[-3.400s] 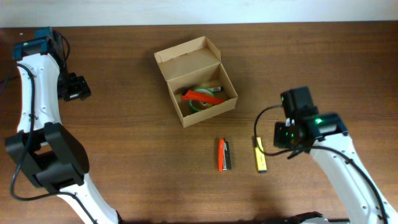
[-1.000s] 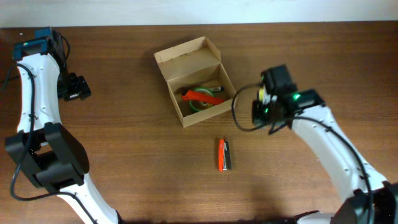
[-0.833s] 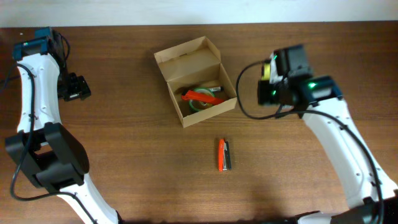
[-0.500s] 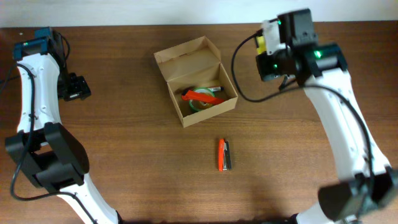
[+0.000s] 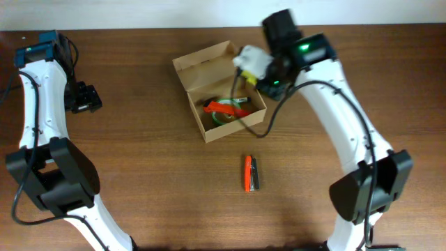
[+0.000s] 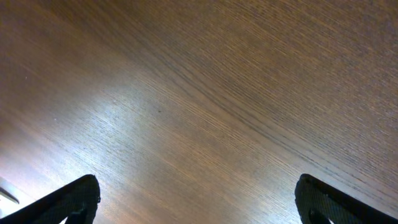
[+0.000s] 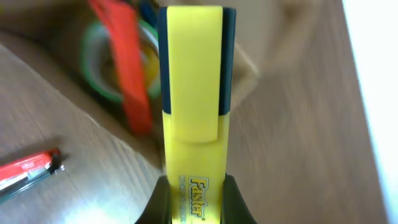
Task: Pack container
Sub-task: 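Carry the highlighter into the box and lower it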
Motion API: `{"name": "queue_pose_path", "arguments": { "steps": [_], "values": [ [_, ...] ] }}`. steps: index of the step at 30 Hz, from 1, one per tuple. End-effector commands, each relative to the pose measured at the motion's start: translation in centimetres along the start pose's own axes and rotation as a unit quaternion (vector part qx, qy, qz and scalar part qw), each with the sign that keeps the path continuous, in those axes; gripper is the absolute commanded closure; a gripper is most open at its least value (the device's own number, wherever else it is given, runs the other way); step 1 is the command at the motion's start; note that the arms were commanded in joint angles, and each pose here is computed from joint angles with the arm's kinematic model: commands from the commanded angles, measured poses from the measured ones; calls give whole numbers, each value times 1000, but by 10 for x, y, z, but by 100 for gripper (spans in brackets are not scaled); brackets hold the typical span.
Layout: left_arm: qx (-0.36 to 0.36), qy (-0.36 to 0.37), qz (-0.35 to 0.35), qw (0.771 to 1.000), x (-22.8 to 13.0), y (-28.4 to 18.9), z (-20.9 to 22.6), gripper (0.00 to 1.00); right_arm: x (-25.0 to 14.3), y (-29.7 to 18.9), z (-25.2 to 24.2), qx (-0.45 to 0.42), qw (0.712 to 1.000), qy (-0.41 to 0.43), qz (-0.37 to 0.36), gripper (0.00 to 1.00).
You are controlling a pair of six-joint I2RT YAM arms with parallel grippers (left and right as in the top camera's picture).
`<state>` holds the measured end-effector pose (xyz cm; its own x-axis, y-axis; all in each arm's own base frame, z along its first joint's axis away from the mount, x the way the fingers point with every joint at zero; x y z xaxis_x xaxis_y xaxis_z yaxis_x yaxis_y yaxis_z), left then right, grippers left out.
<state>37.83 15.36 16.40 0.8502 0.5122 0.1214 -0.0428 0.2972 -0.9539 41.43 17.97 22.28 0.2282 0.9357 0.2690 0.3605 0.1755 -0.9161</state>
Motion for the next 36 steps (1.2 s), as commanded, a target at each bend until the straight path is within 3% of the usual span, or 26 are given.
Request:
{"name": "queue_pose_path", "arguments": {
  "steps": [1, 5, 14, 36],
  "values": [
    [-1, 7, 3, 1000, -2, 1, 1, 0, 35, 3, 14, -4, 995, -97, -23, 97],
    [-1, 7, 3, 1000, -2, 1, 1, 0, 56, 18, 29, -9, 988, -155, -20, 97],
    [-1, 7, 3, 1000, -2, 1, 1, 0, 35, 83, 37, 22, 980, -186, 72, 97],
    [-1, 7, 3, 1000, -2, 1, 1, 0, 31, 127, 22, 2, 980, -180, 84, 97]
  ]
}}
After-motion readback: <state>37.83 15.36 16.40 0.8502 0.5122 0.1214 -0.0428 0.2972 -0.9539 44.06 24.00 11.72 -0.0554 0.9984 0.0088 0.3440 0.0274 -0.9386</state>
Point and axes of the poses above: each gripper's point midway between its finger pads, its own y axis out along the fingers, its own z axis along the line the jaws close on, x = y × z, the point moved 3 cm from there along -y, back along the fingers, and after that the axes turned 4 degrees about -y, right-handed, at the moved point
